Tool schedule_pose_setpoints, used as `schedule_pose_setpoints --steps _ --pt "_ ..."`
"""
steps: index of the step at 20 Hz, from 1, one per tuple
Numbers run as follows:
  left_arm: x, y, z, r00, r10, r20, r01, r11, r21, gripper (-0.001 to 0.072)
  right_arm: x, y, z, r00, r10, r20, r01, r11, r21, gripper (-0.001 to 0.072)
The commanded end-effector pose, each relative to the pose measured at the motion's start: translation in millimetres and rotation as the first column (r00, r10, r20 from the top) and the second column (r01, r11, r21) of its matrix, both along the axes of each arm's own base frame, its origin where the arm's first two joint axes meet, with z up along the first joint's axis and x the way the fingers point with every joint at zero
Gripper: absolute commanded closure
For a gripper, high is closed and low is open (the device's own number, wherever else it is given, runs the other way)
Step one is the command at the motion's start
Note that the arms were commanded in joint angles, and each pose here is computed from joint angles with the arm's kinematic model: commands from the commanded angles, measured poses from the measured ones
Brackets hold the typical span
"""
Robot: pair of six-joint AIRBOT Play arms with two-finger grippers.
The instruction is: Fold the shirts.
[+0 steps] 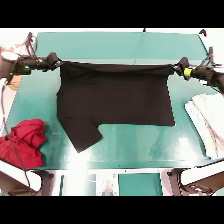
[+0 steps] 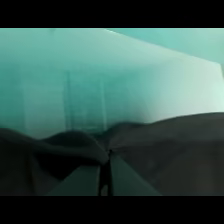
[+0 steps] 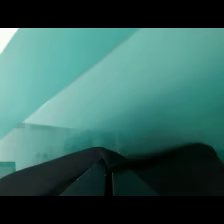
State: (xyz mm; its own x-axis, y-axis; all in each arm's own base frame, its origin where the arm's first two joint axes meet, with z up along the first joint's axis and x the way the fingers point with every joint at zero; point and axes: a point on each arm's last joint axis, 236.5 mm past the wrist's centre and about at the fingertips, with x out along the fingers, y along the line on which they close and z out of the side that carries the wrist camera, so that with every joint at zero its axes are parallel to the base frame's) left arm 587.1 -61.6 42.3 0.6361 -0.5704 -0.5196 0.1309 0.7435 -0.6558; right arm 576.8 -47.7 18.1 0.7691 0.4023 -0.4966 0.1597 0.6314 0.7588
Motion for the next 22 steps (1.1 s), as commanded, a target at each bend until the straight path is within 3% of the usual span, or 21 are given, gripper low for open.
schedule_pose_setpoints --steps 1,9,12,22 --pt "25.9 3.9 -37.2 0.999 0.033 -0.034 -0.034 0.999 -0.017 0.0676 29.0 -0.3 -36.5 0.999 0.003 -0.036 0.0 0.998 0.066 0.0695" --pt "-40.8 20.1 -79.9 0.944 -0.115 -0.31 0.138 0.989 0.054 0.0676 -29.6 -16.2 -43.6 0.963 0.211 -0.165 -0.185 0.97 0.159 0.0695" --pt "-58.7 25.1 -92.3 0.913 -0.131 -0.386 0.176 0.981 0.084 0.0676 -55.2 -26.4 -69.0 0.928 0.237 -0.286 -0.213 0.97 0.113 0.0696" --pt "-81.3 14.9 -118.1 0.859 -0.138 -0.493 0.264 0.944 0.197 0.0676 -79.9 -8.9 -118.1 0.874 0.262 -0.409 -0.265 0.963 0.051 0.0695"
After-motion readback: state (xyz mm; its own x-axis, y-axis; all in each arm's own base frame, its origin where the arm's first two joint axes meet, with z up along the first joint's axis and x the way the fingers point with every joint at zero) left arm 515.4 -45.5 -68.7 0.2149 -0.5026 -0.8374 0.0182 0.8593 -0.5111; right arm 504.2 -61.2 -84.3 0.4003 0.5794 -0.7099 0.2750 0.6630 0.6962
